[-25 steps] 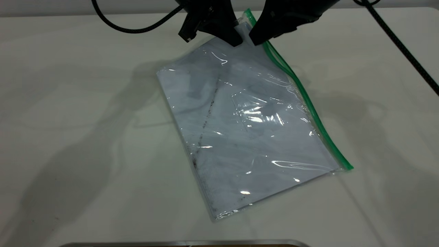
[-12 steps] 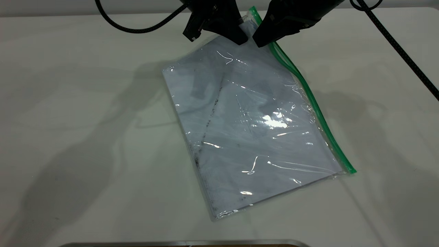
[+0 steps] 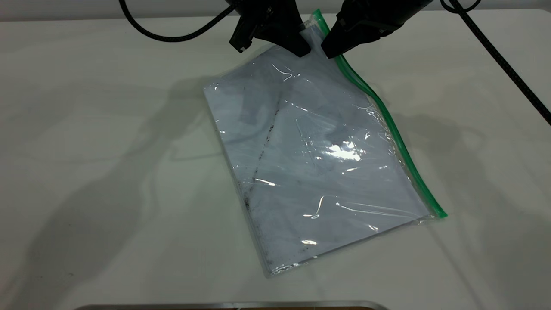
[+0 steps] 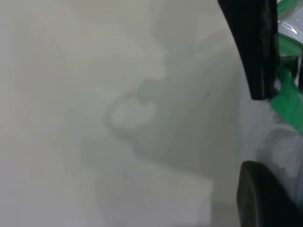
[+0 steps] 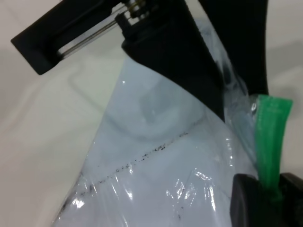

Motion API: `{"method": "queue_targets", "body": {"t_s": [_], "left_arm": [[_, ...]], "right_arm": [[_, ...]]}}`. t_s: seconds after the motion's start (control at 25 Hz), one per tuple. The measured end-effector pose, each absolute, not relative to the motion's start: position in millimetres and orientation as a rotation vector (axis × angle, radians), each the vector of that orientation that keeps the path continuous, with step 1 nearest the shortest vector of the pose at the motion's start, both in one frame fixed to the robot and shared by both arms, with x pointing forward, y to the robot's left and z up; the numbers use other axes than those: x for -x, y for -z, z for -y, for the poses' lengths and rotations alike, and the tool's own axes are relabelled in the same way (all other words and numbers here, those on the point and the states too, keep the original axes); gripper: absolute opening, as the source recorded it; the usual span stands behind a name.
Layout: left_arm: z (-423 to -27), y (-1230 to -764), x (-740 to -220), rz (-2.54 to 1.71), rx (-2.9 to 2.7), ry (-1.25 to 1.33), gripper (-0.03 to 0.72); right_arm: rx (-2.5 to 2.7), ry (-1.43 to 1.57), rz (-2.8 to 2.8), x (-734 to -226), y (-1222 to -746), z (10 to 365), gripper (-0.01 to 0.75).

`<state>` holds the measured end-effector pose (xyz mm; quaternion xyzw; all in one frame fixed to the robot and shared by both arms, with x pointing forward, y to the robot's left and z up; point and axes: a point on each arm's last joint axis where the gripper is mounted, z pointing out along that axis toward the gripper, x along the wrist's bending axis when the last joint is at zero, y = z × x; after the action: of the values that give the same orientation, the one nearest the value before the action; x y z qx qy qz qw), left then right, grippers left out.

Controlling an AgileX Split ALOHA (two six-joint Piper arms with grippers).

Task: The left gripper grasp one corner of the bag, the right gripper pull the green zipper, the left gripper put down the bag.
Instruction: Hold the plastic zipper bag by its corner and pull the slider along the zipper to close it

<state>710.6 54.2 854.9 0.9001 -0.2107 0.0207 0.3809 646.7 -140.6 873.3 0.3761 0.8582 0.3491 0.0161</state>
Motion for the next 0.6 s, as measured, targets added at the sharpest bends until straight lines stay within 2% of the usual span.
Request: {"method": "queue_targets", "body": {"t_s": [0.32, 0.4, 0.52, 0.6], "left_arm": [[-54.3, -854.9, -710.5, 0.539, -2.298, -0.052, 0.051], [-54.3, -854.9, -710.5, 0.539, -2.298, -0.052, 0.051], [-54.4, -854.9, -710.1, 0.542, -2.298, -0.047, 0.051], [-54.4, -854.9, -710.1, 0.542, -2.298, -0.047, 0.051]], "right_arm": [[-1.165, -1.086, -2.674, -646.3, -873.3, 140.5, 0.150], [-1.164, -1.085, -2.675, -646.4, -873.4, 140.5, 0.125], [-1.163, -1.084, -2.675, -646.4, -873.4, 140.5, 0.049], [-1.162, -1.085, -2.674, -646.6, -873.6, 140.5, 0.035]]}}
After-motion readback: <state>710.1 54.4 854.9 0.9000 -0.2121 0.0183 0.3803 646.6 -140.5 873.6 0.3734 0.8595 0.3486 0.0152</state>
